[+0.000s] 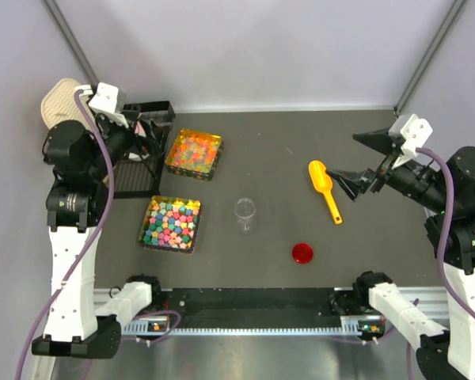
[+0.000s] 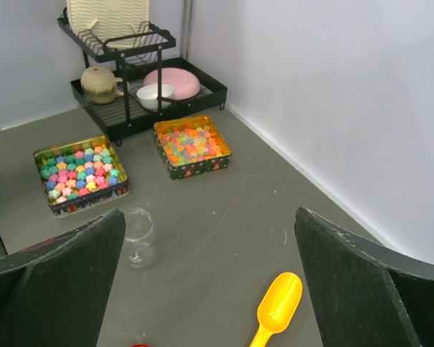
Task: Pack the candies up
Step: Pick up the spatula from the center of the board.
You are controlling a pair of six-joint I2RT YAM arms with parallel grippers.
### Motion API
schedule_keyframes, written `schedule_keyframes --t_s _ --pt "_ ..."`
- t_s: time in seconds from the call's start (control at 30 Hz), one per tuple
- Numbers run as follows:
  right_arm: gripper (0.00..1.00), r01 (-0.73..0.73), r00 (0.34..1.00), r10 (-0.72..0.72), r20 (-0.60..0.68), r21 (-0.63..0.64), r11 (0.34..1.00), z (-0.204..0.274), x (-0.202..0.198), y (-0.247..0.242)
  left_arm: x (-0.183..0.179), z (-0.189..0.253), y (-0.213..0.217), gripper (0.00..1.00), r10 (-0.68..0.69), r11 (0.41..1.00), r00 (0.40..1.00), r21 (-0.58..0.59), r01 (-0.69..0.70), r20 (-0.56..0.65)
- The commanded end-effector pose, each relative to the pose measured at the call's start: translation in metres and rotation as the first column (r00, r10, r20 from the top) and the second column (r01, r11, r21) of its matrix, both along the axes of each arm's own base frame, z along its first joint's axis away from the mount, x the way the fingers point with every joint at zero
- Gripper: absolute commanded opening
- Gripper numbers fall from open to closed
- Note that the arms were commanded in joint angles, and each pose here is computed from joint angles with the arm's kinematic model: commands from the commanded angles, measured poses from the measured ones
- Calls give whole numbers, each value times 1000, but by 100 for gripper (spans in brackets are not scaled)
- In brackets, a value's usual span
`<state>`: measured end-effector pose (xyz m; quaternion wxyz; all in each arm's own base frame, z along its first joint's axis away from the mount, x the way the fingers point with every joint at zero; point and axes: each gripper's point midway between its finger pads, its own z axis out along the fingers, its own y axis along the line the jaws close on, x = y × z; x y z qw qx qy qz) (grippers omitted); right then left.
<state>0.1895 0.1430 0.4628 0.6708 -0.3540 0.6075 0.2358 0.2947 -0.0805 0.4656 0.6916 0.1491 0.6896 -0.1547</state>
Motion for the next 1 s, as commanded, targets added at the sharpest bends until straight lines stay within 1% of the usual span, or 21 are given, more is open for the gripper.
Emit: schedule_keyframes --t_s 0.0,0.17,0.27,0.37,0.5,0.6,0.83,0.97 --pt "99 -31 999 32 42 -14 999 2 -4 2 -3 6 0 99 -1 1000 1000 -11 2 27" --pt "99 -27 998 29 58 -25 999 -2 -6 1 -6 5 -2 99 -16 1000 999 -7 17 31" --pt "99 -15 998 17 56 -37 999 -7 -1 0 -5 4 -2 99 -21 1000 999 1 21 31" --pt "99 38 998 -35 56 -43 998 -7 9 -6 -3 4 1 99 -12 999 999 32 11 41" --pt "99 153 987 -151 60 -34 988 -2 25 -21 2 1 6 99 12 998 999 59 -14 38" --pt "99 184 982 -182 55 -31 983 -4 31 -25 8 -5 10 99 36 997 999 68 -38 25" --pt "99 184 983 -183 16 -26 983 -15 44 -22 18 -15 17 99 77 993 997 88 -78 8" --pt "99 192 980 -193 -39 -30 981 -28 58 -19 21 -24 18 99 79 991 997 110 -79 -4"
